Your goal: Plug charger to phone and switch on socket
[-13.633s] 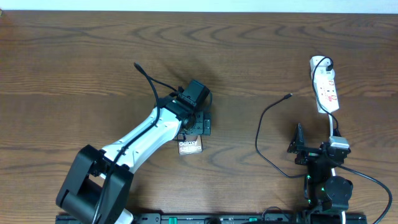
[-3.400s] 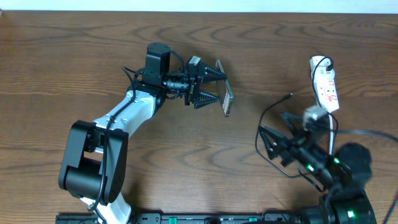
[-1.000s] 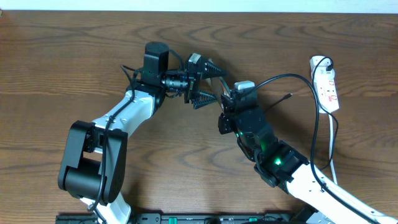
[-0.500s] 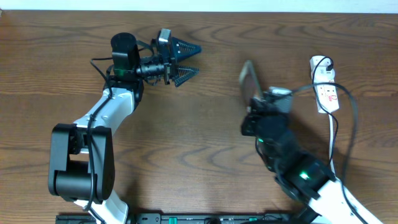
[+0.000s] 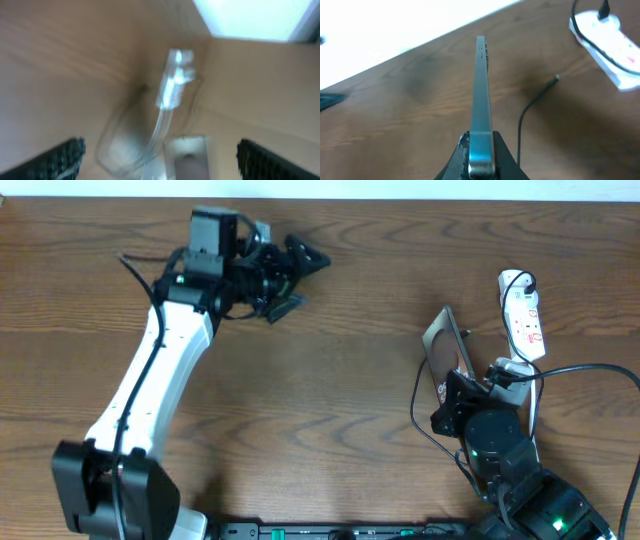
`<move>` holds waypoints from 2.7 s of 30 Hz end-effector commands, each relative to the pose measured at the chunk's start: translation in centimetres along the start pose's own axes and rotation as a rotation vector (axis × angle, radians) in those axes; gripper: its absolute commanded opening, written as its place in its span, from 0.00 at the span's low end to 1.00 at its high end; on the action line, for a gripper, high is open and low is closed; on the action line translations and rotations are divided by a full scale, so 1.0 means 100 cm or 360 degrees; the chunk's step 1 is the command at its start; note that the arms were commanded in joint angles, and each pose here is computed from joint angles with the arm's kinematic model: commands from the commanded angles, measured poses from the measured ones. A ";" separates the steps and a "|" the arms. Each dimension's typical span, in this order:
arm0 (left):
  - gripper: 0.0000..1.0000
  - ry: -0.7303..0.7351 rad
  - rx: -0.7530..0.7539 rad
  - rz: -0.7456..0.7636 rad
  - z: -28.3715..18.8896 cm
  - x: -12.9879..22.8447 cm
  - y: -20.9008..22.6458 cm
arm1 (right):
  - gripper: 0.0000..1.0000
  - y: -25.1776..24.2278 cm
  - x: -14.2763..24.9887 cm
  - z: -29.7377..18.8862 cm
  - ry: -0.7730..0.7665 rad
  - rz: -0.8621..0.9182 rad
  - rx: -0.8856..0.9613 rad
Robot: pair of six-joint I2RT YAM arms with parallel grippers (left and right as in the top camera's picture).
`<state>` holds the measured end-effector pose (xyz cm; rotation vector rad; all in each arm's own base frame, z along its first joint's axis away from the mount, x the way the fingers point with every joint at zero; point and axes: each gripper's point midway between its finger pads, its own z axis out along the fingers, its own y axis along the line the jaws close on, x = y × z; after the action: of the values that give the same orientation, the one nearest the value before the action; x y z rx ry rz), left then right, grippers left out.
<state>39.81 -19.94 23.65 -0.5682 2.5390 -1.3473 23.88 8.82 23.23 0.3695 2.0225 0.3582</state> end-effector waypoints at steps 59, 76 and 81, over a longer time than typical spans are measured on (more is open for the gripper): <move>0.98 -0.0404 0.0569 0.0197 -0.049 0.091 0.029 | 0.01 0.118 0.024 0.071 0.0220 0.1433 -0.1361; 0.78 -0.0254 0.0770 0.0090 -0.008 0.093 0.001 | 0.01 0.138 0.048 0.062 0.0316 0.1274 -0.1384; 0.73 -0.0244 0.0772 0.0030 -0.008 0.092 0.001 | 0.01 0.137 0.048 0.063 0.0300 0.1262 -0.1373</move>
<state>31.32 -22.94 23.15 -0.5165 1.9987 -1.7152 28.47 23.84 20.53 0.6172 1.6619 1.7351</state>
